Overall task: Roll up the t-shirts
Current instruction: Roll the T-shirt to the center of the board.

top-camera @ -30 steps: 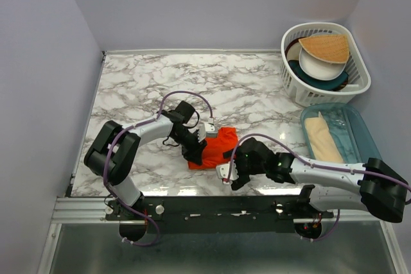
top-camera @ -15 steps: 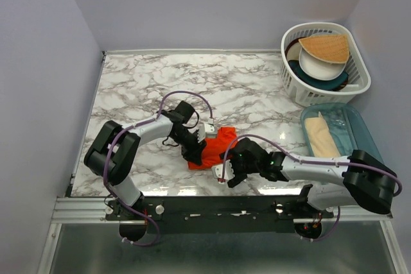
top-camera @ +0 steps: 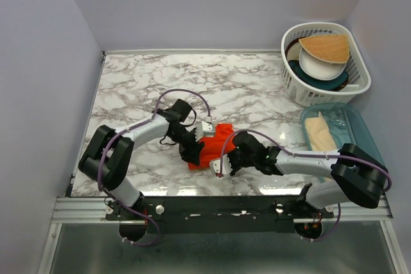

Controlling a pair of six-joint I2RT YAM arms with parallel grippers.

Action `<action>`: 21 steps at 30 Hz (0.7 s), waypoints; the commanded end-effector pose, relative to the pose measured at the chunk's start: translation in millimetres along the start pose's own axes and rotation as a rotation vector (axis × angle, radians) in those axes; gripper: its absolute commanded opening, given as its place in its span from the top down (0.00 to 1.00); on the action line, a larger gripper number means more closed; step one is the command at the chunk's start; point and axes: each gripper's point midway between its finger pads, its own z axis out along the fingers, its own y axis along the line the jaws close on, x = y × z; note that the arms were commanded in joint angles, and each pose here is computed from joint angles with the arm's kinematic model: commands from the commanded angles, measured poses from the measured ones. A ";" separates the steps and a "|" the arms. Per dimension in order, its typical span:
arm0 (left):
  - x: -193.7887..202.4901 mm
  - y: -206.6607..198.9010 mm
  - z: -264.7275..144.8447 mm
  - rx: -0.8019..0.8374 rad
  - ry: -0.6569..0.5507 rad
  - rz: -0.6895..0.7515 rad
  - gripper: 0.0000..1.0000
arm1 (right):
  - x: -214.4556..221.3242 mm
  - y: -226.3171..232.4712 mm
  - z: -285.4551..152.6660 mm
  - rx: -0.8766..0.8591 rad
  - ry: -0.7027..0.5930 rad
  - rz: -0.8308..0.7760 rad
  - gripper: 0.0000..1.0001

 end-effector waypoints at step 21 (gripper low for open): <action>-27.8 -19.5 -23.7 -0.407 -0.177 0.530 0.08 | -0.6 38.6 -31.0 -0.359 -0.069 0.410 0.99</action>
